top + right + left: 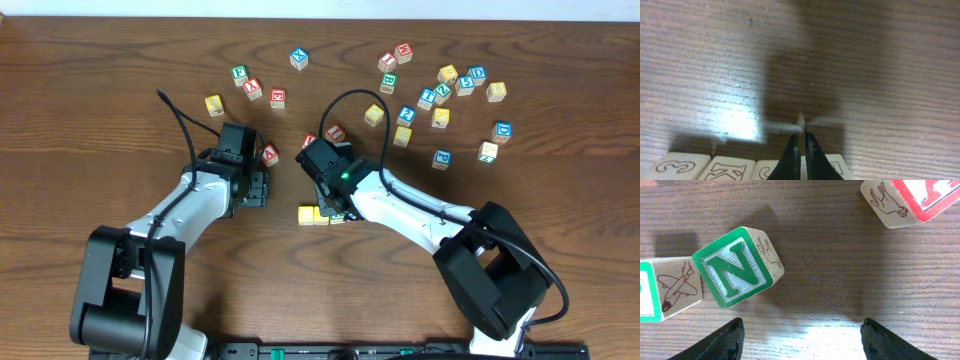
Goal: Spell out CORL
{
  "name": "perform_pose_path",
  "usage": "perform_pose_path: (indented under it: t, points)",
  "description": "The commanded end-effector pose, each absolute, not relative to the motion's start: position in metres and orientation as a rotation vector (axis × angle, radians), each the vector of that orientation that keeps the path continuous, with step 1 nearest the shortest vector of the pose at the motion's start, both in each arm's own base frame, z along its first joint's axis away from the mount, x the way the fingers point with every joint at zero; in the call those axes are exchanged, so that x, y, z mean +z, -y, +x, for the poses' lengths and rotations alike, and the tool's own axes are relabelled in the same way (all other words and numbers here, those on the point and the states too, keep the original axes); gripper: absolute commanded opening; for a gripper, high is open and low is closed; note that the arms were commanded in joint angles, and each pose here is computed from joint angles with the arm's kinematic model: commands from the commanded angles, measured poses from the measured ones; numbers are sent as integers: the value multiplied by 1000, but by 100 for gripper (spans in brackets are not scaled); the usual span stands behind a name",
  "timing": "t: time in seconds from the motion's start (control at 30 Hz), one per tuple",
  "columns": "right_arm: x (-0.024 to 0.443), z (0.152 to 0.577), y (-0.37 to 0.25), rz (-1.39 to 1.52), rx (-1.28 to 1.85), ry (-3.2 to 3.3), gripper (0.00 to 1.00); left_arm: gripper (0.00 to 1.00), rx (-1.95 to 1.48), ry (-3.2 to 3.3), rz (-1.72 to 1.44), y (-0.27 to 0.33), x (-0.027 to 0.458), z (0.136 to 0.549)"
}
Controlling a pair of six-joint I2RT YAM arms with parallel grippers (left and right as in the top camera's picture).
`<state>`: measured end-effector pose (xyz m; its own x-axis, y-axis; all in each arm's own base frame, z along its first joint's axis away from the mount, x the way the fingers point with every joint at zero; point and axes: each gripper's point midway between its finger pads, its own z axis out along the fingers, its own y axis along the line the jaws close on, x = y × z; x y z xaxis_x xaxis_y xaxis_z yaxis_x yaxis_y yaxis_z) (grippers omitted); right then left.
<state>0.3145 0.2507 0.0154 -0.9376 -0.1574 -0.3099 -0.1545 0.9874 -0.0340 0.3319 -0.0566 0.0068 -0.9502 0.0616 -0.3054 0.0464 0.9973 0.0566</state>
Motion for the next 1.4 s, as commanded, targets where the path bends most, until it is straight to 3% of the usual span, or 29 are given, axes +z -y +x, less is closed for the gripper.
perform_pose_path:
  t: [0.0,1.37]
  points:
    - [13,320,-245,-203,-90,-2775,1,73,79,-2799,62,55,15,342]
    - [10,319,-221,-96,-152,-2829,1,73,79,-2799,62,55,15,342]
